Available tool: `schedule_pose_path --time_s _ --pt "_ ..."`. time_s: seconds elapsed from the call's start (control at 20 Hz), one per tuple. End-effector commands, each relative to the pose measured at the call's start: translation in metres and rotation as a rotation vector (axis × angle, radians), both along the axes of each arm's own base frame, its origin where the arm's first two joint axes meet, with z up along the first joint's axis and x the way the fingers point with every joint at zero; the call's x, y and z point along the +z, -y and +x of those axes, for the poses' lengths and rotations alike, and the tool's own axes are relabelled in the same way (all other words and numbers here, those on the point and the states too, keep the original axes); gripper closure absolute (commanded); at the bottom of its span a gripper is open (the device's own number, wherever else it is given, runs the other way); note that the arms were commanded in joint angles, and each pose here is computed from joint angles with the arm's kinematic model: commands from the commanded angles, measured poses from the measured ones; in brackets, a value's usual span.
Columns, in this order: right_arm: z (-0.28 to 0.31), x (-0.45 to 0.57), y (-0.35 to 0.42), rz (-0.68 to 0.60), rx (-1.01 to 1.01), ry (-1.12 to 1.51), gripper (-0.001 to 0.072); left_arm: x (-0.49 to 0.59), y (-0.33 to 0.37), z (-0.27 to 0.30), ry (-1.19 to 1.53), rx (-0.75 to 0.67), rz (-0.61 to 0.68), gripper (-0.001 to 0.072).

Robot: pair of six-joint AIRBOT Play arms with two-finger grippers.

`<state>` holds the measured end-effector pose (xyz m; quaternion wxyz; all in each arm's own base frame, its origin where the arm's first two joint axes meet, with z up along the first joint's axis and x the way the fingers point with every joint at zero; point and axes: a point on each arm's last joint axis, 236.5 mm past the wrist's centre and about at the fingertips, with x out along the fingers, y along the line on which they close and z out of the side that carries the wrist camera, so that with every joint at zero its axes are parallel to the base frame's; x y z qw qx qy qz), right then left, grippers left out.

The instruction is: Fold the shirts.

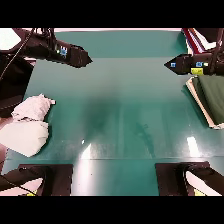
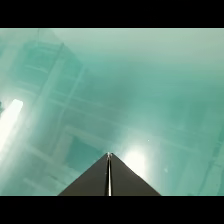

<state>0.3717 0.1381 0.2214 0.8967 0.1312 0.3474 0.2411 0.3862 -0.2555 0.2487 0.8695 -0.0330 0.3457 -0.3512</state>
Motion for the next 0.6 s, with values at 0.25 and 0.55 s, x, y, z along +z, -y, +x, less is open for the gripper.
schedule_pose_path --time_s 0.25,0.55 --pt "0.000 0.001 -0.001 0.001 0.002 0.003 0.0697 0.000 0.000 0.001 0.002 0.001 -0.001 0.0681" --pt "0.000 0.001 -0.001 0.001 0.002 0.003 0.0697 0.017 0.001 0.016 0.069 0.044 -0.053 0.0681"
